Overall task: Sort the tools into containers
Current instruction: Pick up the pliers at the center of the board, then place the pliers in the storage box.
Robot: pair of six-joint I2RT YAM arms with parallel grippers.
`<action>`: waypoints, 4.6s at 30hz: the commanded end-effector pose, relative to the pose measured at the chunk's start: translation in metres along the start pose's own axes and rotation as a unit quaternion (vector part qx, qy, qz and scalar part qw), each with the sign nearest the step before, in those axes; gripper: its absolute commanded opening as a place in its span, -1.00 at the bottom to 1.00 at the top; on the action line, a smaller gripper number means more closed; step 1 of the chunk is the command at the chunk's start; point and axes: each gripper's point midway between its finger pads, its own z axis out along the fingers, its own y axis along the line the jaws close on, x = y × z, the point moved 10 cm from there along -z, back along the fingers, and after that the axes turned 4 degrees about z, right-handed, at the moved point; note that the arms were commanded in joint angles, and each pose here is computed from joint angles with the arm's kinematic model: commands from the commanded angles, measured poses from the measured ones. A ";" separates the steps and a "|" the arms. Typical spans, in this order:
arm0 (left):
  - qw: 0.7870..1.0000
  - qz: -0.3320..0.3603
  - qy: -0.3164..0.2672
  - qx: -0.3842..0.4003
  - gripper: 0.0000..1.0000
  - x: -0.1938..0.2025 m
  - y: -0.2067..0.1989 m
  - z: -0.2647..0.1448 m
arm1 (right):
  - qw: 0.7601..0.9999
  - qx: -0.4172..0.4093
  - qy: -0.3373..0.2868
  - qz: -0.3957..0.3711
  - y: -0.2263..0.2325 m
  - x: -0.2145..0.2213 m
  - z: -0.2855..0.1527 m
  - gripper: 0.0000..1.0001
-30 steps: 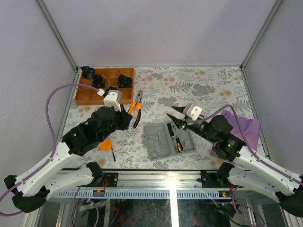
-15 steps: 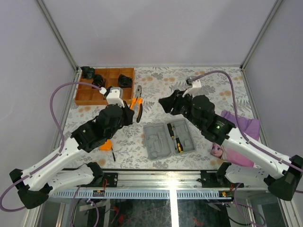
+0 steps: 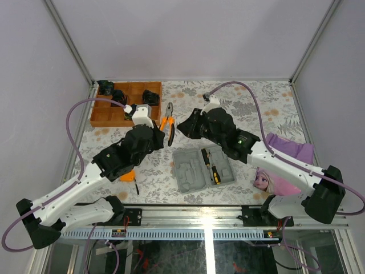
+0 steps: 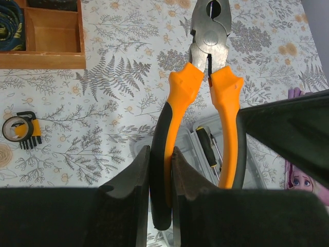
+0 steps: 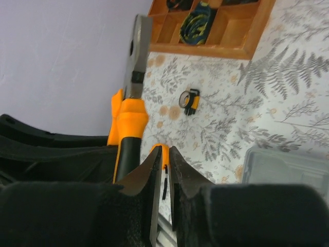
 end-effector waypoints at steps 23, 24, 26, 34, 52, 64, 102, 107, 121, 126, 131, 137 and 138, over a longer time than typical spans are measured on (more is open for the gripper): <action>0.997 -0.050 -0.044 0.047 -1.00 0.004 -0.013 -0.006 | 0.994 -0.004 -0.104 -0.029 0.010 -0.025 -0.052 0.12; 0.997 -0.052 -0.042 0.047 -1.00 0.007 -0.014 -0.006 | 0.995 0.000 -0.101 -0.017 0.011 -0.024 -0.050 0.13; 0.997 -0.053 -0.037 0.048 -1.00 0.014 -0.018 -0.006 | 0.996 0.008 -0.092 -0.005 0.012 -0.023 -0.045 0.15; 0.997 -0.032 -0.028 0.059 -1.00 0.033 -0.041 -0.007 | 0.998 0.039 -0.047 0.005 0.005 -0.009 -0.020 0.28; 0.993 -0.034 -0.029 0.106 -1.00 0.044 -0.051 -0.011 | 0.999 0.028 -0.022 0.026 -0.011 0.013 -0.006 -0.26; 0.984 -0.074 -0.034 0.159 -0.06 0.039 -0.047 -0.028 | 0.993 -0.002 -0.112 0.035 -0.031 -0.001 -0.026 -1.00; 0.953 -0.184 0.240 -0.005 -0.17 0.160 0.015 0.066 | 0.969 0.184 -0.063 -0.153 -0.108 0.013 -0.099 -1.00; 0.952 -0.184 0.246 -0.011 -0.36 0.165 0.020 0.072 | 0.968 0.187 -0.062 -0.157 -0.109 0.013 -0.101 -1.00; 0.951 -0.178 0.249 -0.033 -1.00 0.161 0.052 0.077 | 0.975 0.159 0.004 -0.157 -0.114 0.020 -0.092 -1.00; 0.954 -0.161 0.248 -0.047 -1.00 0.153 0.065 0.073 | 0.980 0.126 0.054 -0.146 -0.123 0.022 -0.079 -1.00; 0.956 -0.140 0.254 -0.040 -1.00 0.149 0.069 0.072 | 0.986 0.082 0.075 -0.122 -0.137 0.017 -0.063 -1.00; 0.955 -0.100 0.277 -0.048 -1.00 0.144 0.072 0.077 | 0.993 0.030 0.087 -0.069 -0.156 0.000 -0.046 -1.00; 0.954 -0.093 0.280 -0.047 -1.00 0.143 0.073 0.079 | 0.994 0.018 0.089 -0.061 -0.158 -0.001 -0.043 -1.00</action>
